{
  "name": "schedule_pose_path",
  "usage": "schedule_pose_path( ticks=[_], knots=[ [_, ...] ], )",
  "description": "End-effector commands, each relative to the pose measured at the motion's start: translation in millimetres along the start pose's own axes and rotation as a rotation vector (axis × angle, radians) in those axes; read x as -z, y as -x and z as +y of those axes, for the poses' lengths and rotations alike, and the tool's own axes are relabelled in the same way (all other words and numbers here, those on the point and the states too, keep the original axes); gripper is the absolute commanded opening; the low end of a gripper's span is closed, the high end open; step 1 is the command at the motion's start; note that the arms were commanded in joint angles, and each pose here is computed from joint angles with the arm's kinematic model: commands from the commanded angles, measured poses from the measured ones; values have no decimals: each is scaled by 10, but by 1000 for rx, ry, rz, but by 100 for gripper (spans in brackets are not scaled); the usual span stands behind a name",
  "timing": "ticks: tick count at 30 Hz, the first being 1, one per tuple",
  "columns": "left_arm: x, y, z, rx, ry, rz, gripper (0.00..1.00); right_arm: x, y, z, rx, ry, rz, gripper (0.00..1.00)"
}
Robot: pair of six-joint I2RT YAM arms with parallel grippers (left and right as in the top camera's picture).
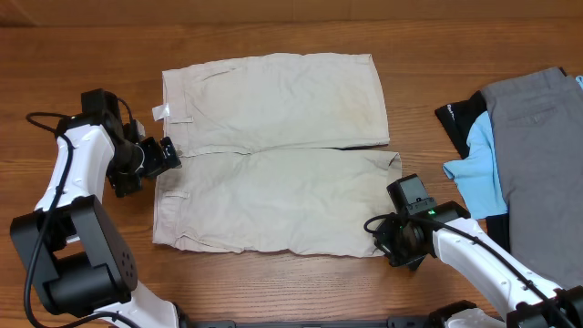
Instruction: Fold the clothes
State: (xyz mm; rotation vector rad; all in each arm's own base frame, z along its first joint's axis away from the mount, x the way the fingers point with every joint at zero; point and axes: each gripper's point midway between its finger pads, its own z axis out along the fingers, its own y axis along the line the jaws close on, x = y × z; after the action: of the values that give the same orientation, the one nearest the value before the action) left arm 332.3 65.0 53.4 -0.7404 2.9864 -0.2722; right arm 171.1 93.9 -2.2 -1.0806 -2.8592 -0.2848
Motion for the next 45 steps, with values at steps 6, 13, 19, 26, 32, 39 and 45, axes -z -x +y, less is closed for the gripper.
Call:
schedule_pose_path(
  ticks=[6,13,19,26,32,39,45],
  knots=[
    [25,16,11,0,4,-10,100,-74,-79,-107,-9,-27,29,4],
    [25,16,11,0,4,-10,100,-73,-99,-115,-7,-29,39,4],
    [25,16,11,0,4,-10,100,-73,-100,-118,-7,-30,40,4],
    [37,185,-129,41,-71,-73,100,-73,-94,-109,-7,-27,37,4],
    [36,-227,-115,70,-74,96,100,-74,-90,-102,-6,-24,35,4],
    [369,-399,102,202,-54,100,100,-74,-88,-98,-6,-22,35,4],
    [795,-705,291,264,-20,40,97,-73,-100,-118,-8,-30,40,4]
  ],
)
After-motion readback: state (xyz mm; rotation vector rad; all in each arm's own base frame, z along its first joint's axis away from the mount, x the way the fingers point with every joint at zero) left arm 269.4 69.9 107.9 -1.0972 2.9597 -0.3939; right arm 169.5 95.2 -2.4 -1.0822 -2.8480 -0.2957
